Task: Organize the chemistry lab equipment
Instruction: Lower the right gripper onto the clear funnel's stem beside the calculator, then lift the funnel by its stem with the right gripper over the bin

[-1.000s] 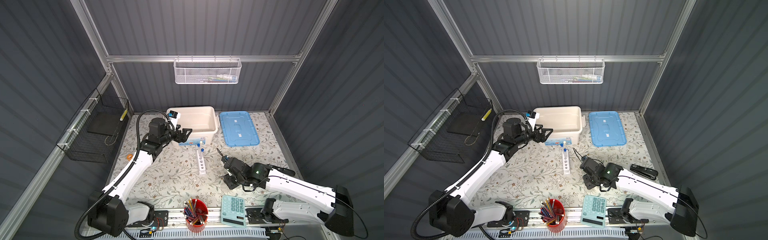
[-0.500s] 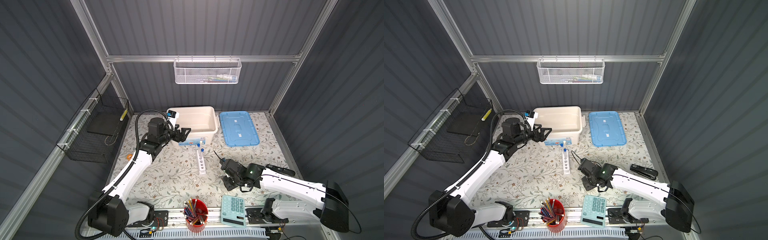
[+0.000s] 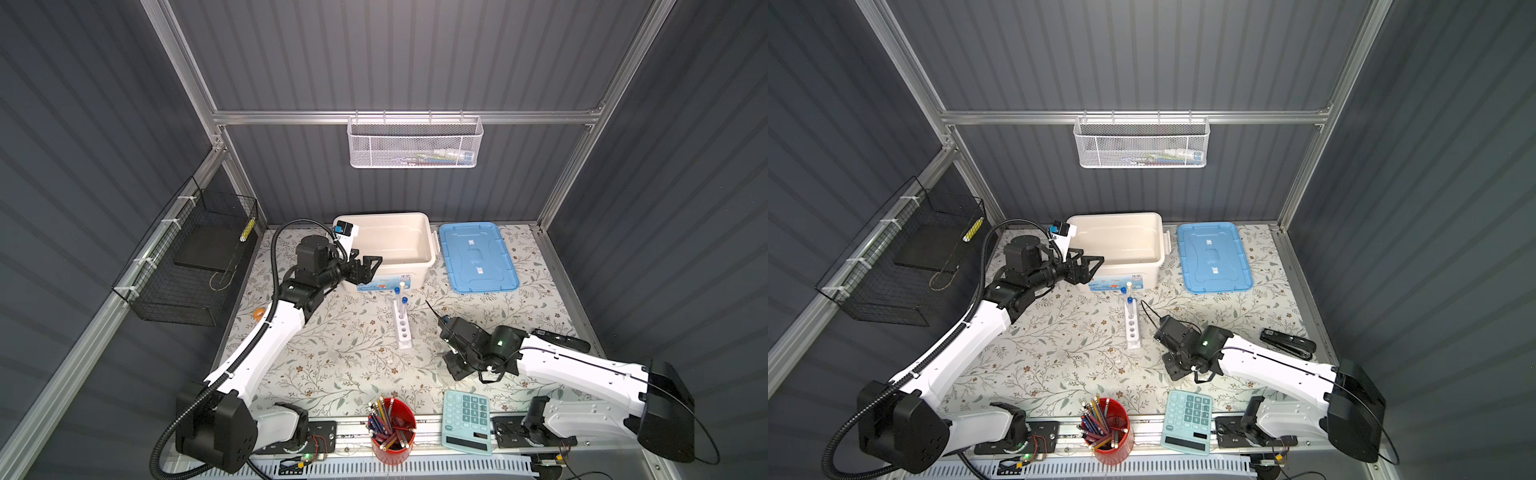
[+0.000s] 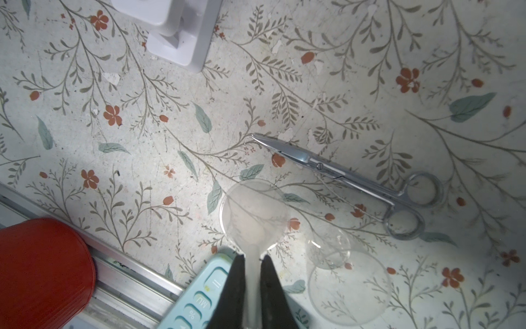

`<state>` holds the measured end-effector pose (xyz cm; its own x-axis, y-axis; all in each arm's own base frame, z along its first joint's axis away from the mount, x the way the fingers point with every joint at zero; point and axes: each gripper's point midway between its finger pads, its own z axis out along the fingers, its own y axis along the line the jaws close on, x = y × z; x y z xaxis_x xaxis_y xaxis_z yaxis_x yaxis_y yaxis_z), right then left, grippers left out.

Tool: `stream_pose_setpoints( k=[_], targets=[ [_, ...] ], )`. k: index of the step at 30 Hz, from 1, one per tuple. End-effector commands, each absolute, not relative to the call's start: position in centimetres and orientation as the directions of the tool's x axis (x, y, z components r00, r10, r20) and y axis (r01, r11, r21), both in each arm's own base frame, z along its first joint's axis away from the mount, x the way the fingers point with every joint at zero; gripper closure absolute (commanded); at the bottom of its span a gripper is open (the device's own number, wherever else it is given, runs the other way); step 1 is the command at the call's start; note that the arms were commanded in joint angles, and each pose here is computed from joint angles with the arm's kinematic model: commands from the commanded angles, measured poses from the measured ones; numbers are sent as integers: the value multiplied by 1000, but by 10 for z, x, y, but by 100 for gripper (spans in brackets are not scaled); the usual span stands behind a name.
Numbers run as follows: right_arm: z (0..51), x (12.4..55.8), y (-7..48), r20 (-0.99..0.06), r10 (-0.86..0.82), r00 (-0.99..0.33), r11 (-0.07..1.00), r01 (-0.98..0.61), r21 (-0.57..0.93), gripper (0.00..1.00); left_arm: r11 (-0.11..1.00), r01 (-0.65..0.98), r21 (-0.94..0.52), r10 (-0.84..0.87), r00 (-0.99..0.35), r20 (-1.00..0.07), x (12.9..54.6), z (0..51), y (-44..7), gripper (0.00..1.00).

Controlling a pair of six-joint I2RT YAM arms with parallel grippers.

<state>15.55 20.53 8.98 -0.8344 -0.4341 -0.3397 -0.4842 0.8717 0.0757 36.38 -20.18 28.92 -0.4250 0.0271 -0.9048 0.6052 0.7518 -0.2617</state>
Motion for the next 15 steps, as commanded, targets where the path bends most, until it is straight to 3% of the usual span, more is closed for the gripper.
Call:
stream_pose_setpoints(
  k=[1, 9, 15],
  targets=[
    [106, 160, 204, -346, -473, -810, 855, -516, 39, 97, 764, 589, -262, 27, -435, -900, 367, 287, -197, 15],
    [158, 184, 194, -357, -517, -778, 833, -553, -1, 98, 772, 586, -246, 31, -422, -906, 365, 291, -194, 15],
    [217, 234, 199, -484, -476, -734, 841, -541, -5, 98, 772, 588, -242, 29, -413, -910, 363, 296, -193, 15]
  ],
)
